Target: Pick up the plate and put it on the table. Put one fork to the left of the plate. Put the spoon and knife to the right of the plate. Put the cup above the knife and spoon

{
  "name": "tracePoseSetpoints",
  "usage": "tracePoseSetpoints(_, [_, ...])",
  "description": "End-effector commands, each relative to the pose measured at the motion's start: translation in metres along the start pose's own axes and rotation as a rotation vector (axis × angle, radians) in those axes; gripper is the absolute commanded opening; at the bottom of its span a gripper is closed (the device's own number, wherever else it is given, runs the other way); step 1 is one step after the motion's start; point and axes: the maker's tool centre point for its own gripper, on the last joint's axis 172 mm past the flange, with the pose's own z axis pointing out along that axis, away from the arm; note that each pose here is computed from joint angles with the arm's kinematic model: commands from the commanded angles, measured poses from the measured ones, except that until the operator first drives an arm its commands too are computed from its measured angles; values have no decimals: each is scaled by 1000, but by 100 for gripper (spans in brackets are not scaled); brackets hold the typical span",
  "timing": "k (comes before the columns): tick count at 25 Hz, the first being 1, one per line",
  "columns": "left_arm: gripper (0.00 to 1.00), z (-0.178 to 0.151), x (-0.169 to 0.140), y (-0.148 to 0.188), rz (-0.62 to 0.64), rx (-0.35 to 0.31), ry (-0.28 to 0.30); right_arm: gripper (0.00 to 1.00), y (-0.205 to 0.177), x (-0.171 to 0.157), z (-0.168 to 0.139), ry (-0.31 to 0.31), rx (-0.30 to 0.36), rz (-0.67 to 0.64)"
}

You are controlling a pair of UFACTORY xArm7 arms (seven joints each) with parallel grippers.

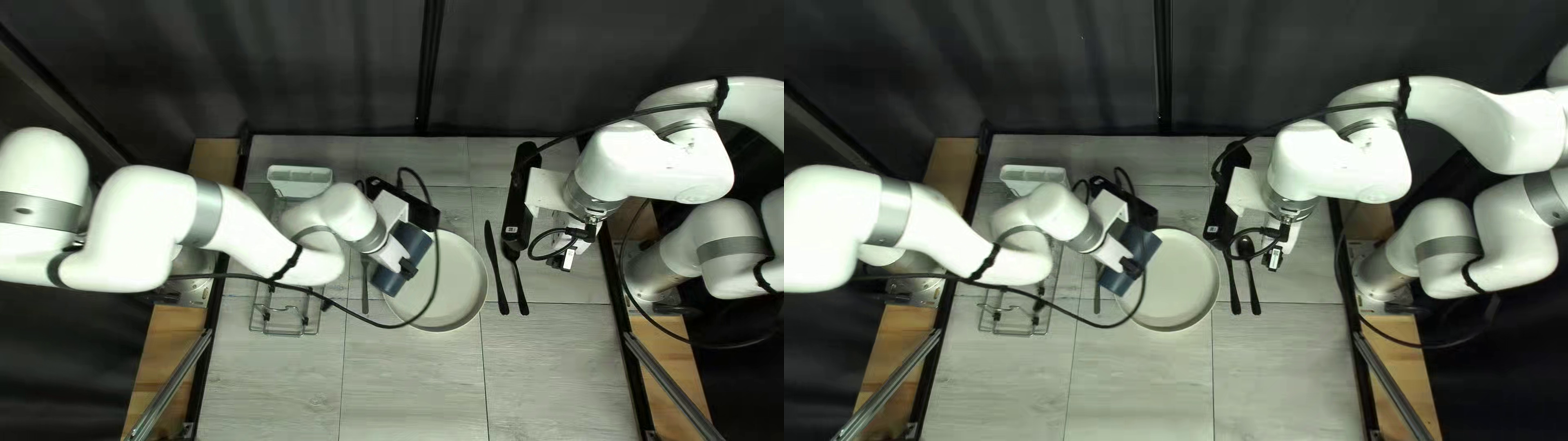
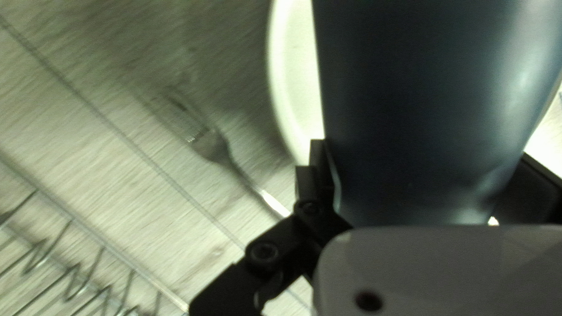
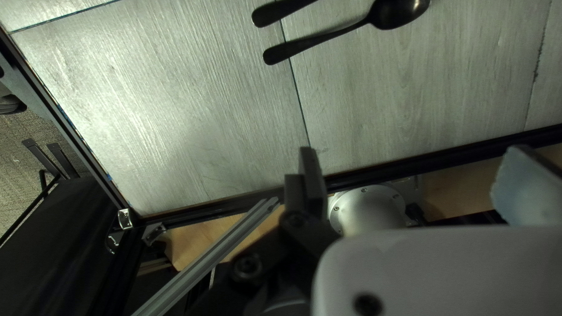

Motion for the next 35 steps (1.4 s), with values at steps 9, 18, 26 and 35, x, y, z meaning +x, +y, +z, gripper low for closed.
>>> tracePoseSetpoints(9, [0, 36, 3, 18, 39, 2, -17, 100, 0, 0, 0, 0, 0, 0])
tracePoseSetpoints(18, [96, 48, 2, 18, 58, 12, -34, 100, 0, 0, 0, 0, 0, 0])
tracePoseSetpoints(26, [100, 8, 7, -6, 65, 7, -39, 100, 0, 0, 0, 0, 0, 0])
tracePoseSetpoints(35, [100, -26, 10, -29, 49, 9, -25, 100, 0, 0, 0, 0, 0, 0])
